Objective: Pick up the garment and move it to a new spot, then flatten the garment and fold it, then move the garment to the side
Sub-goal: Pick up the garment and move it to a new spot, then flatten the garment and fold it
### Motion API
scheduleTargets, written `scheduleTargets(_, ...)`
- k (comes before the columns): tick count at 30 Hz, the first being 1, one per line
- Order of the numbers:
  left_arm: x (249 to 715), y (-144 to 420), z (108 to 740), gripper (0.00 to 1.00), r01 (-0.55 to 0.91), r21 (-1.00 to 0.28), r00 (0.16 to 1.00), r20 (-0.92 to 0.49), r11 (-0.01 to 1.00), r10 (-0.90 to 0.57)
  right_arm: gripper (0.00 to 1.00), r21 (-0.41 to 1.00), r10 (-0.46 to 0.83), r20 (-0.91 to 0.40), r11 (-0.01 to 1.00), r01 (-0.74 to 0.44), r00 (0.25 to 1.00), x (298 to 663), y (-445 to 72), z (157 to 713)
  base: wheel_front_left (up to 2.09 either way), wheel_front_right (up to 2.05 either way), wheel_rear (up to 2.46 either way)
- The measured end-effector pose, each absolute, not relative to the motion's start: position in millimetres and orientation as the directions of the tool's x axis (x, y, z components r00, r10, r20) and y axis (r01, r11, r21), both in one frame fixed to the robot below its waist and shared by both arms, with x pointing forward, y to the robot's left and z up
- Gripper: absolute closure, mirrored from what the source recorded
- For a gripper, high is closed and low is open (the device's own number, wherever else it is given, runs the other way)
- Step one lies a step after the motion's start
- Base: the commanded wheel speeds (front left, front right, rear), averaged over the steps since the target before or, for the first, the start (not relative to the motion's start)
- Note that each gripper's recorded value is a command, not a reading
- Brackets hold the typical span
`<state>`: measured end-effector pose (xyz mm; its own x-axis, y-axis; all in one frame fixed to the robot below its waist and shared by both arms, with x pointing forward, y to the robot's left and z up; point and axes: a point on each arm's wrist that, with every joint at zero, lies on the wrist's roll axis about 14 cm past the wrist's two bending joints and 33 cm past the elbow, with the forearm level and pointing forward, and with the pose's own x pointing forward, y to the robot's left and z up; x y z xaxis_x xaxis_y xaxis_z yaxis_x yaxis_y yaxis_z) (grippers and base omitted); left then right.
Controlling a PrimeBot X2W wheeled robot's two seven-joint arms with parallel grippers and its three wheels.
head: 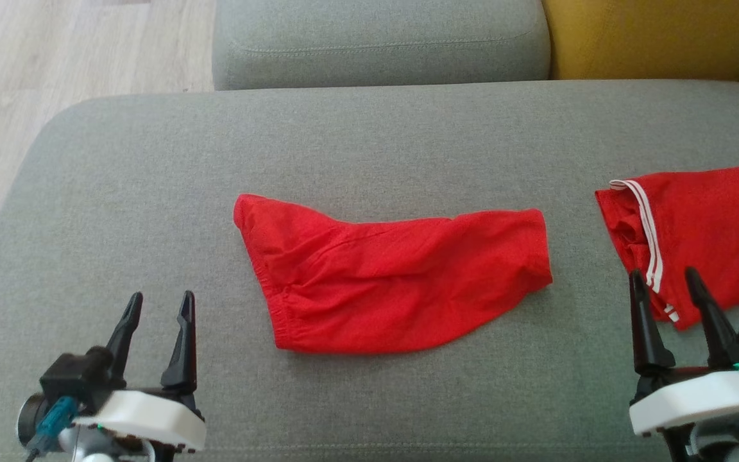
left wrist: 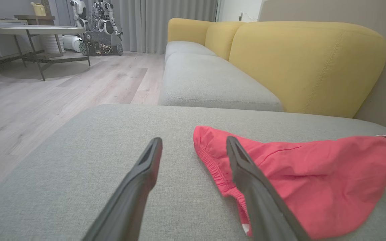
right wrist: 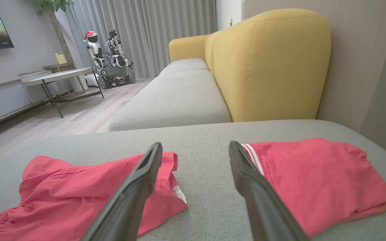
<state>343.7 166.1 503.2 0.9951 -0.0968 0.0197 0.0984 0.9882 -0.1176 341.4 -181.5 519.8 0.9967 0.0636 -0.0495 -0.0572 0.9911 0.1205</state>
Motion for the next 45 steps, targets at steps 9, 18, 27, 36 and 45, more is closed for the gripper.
scheduleTargets(9, 341.6, 165.3, 504.4, 0.0, 0.099, -0.115, 0.995, 0.016, 0.988, -0.098, 0.0, 0.117, 0.068, -0.035, 0.991, -0.063, 0.997, 342.1, -180.3, 524.7, 0.0, 0.0, 0.0)
scheduleTargets(18, 340.0, 161.3, 502.0, 0.0, 0.11, -0.116, 0.994, 0.008, 0.987, -0.11, 0.0, 0.116, 0.066, -0.034, 0.991, -0.061, 0.997, 343.1, -181.2, 525.3, 0.0, 0.0, 0.0)
scheduleTargets(27, 341.3, 155.5, 495.7, 0.0, 0.128, -0.112, 0.991, -0.017, 0.985, -0.131, 0.0, 0.116, 0.063, -0.045, 0.992, -0.058, 0.997, 345.1, -182.0, 522.2, 0.0, 0.0, 0.0)
scheduleTargets(36, 361.8, 107.7, 454.4, 0.0, 0.275, -0.189, 0.935, -0.175, 0.943, -0.308, 0.0, 0.123, 0.079, -0.091, 0.99, -0.067, 0.993, 356.4, -176.3, 507.4, 0.0, 0.0, 0.0)
scheduleTargets(45, 351.2, 82.1, 387.6, 0.01, 0.283, -0.324, 0.834, -0.382, 0.903, -0.398, 0.0, 0.124, 0.044, -0.127, 0.992, -0.029, 0.991, 363.1, -186.7, 494.1, 0.0, 0.0, 0.0)
